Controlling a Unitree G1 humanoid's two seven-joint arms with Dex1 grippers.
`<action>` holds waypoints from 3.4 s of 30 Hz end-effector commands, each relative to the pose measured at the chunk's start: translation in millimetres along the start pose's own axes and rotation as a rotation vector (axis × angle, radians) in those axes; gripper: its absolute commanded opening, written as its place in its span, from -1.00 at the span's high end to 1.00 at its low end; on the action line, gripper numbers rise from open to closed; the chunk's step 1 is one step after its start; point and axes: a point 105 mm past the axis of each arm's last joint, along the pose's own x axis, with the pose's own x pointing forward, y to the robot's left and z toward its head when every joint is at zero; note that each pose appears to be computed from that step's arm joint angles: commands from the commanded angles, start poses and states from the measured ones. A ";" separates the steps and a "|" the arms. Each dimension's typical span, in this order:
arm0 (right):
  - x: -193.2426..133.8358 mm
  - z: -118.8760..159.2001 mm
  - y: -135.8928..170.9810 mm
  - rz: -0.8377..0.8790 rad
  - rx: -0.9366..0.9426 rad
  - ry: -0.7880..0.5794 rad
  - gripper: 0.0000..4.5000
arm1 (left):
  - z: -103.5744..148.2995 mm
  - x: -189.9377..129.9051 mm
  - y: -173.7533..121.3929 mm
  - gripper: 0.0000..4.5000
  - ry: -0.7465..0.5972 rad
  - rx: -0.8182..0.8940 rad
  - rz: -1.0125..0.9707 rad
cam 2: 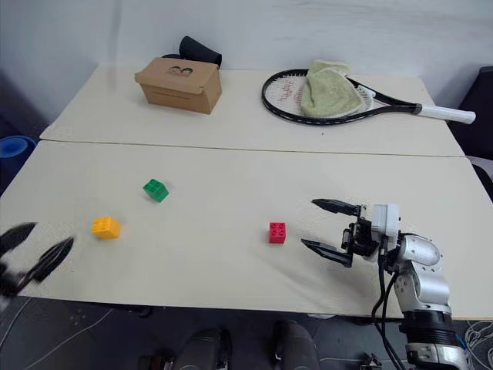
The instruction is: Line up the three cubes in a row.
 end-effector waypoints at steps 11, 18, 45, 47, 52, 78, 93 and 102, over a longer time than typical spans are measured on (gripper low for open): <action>1.5 18.0 7.9 -0.073 -0.105 -0.012 -0.98 | -33.1 126.5 9.6 -1.00 0.339 -0.040 -0.182; -4.1 17.0 18.9 -0.111 -0.097 0.013 -1.00 | -40.4 146.0 6.5 -0.18 0.318 -0.051 -0.227; -38.0 3.5 43.1 -0.033 -0.039 0.176 -1.00 | -26.9 169.8 -186.8 0.33 0.314 0.454 -1.162; -38.2 3.7 43.9 -0.038 -0.043 0.173 -1.00 | -28.7 174.1 -186.0 0.33 0.318 0.467 -1.134; -38.8 5.2 46.8 -0.042 -0.047 0.165 -1.00 | -27.2 175.0 -185.2 0.33 0.321 0.458 -1.114; 11.2 2.7 28.4 0.107 -0.018 -0.022 -1.00 | -10.0 -62.1 24.5 -0.97 0.041 0.219 0.156; 32.1 6.3 13.2 0.172 -0.044 -0.068 -1.00 | -47.0 -96.0 -7.6 -0.97 -0.044 -0.170 0.594; 28.2 1.9 16.4 0.183 -0.035 -0.047 -1.00 | -54.4 -0.2 -20.1 -0.97 0.004 -0.299 0.631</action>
